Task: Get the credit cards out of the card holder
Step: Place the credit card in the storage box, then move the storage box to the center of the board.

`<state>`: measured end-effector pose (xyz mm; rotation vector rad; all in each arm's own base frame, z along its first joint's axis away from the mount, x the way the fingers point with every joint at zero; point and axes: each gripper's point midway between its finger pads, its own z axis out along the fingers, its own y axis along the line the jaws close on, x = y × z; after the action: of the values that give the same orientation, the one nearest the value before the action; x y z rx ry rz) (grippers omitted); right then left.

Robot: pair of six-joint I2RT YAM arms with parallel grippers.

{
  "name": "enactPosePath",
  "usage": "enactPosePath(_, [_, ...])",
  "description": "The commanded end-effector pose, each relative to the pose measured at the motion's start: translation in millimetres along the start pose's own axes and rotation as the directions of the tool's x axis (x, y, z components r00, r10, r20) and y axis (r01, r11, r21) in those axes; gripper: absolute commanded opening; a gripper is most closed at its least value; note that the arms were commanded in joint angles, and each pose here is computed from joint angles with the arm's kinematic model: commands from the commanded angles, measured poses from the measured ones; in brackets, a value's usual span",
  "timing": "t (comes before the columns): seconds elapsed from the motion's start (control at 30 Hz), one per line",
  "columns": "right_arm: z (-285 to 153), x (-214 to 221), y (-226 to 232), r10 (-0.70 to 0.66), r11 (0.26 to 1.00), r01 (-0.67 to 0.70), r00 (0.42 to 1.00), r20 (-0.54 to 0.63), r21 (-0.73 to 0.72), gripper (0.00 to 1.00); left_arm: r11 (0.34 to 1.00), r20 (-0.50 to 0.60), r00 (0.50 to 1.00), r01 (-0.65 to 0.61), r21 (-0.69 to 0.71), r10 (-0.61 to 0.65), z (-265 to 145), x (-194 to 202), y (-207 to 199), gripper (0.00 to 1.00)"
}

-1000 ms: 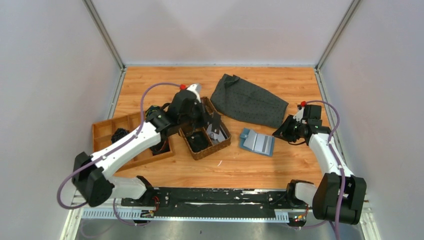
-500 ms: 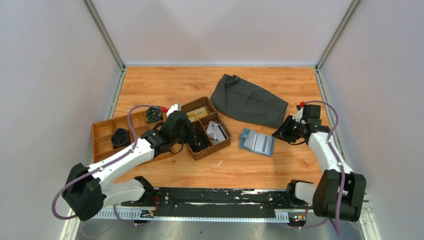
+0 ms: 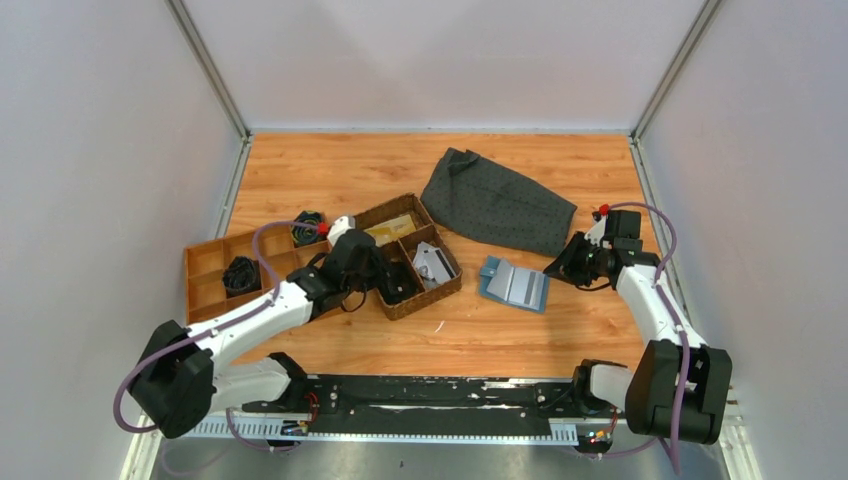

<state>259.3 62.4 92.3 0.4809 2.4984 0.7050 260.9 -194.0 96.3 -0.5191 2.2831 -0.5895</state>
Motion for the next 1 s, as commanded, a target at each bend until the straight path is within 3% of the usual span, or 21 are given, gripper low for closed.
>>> enactPosePath(0.0, [0.1,9.4,1.4,-0.006,1.0,0.006,0.999,-0.032,-0.008,0.17,0.997,0.061,0.998,0.002,-0.079,0.003,-6.0,-16.0,11.4,0.44])
enactPosePath(0.13, [1.4,9.5,2.3,-0.004,1.0,0.003,0.999,-0.035,-0.013,0.18,0.996,0.108,0.994,-0.014,-0.092,0.024,-23.5,-30.9,12.6,0.44])
enactPosePath(0.27, [3.2,9.5,3.1,-0.002,1.0,0.001,0.999,-0.036,-0.017,0.18,0.998,0.148,0.987,-0.057,-0.006,0.058,-39.1,-45.4,-10.4,0.42])
enactPosePath(0.37, [5.7,10.5,4.2,-0.006,1.0,0.005,0.999,-0.041,-0.017,0.18,0.987,0.129,0.982,-0.146,0.067,0.137,-42.2,-41.8,-40.2,0.42])
enactPosePath(0.5, [8.5,12.5,8.5,-0.013,1.0,0.012,0.999,-0.051,-0.025,0.18,0.97,0.073,0.969,-0.238,0.051,0.234,-32.3,-32.0,-57.4,0.4])
enactPosePath(0.97, [9.0,16.4,11.7,-0.022,0.999,0.02,0.998,-0.059,-0.03,0.18,0.941,-0.064,0.95,-0.312,-0.13,0.306,27.0,-29.5,-19.1,0.41])
